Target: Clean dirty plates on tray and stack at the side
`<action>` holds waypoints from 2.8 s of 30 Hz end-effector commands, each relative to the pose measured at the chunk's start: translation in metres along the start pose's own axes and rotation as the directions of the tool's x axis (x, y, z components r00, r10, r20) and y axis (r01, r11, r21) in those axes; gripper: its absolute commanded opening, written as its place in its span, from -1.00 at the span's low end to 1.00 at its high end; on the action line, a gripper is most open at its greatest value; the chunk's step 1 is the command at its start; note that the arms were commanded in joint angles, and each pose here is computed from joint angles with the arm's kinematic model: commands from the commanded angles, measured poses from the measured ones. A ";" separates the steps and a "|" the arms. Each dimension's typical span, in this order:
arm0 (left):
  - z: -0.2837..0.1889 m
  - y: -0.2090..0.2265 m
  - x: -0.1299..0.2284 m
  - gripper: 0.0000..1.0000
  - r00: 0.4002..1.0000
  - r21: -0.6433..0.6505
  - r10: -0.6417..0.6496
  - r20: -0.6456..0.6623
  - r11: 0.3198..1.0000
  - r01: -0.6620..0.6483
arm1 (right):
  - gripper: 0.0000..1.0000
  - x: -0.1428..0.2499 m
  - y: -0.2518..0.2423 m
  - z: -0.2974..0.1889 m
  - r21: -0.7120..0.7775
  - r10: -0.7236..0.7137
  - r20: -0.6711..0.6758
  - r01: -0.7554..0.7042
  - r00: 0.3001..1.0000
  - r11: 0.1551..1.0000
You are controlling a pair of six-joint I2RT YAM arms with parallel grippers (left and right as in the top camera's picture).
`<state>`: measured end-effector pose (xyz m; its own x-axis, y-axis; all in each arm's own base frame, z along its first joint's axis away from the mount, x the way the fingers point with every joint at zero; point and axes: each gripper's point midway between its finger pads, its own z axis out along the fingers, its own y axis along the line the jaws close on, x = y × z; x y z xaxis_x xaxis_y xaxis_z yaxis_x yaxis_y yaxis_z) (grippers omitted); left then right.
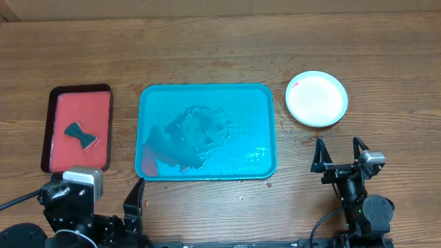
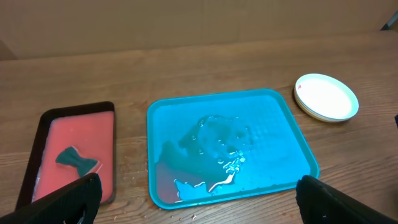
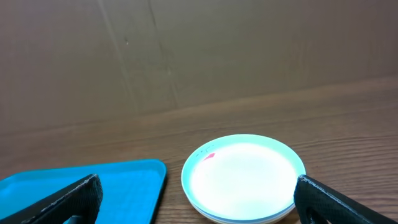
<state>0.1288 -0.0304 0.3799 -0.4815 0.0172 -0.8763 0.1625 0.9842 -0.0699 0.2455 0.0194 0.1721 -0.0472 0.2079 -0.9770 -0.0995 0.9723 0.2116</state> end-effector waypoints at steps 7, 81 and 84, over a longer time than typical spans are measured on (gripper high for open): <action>-0.002 0.000 0.000 1.00 1.000 -0.002 -0.013 0.007 1.000 0.013 | 1.00 0.001 -0.002 0.000 0.006 -0.023 0.007 0.023 1.000 1.000; 0.200 0.079 0.141 1.00 0.908 -0.207 0.003 0.420 0.974 0.092 | 1.00 0.001 -0.002 0.000 0.006 -0.023 0.007 0.023 1.000 1.000; 0.200 0.079 0.141 1.00 0.909 -0.217 0.025 0.415 0.974 0.072 | 1.00 0.001 -0.002 0.000 0.006 -0.023 0.007 0.023 1.000 1.000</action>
<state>0.2462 0.0121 0.1549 -0.0817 -0.0778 -0.9936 -0.0534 0.9959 -0.0736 0.2455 0.0194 0.1726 -0.0434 0.1934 -0.9802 -0.1006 0.9753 0.1969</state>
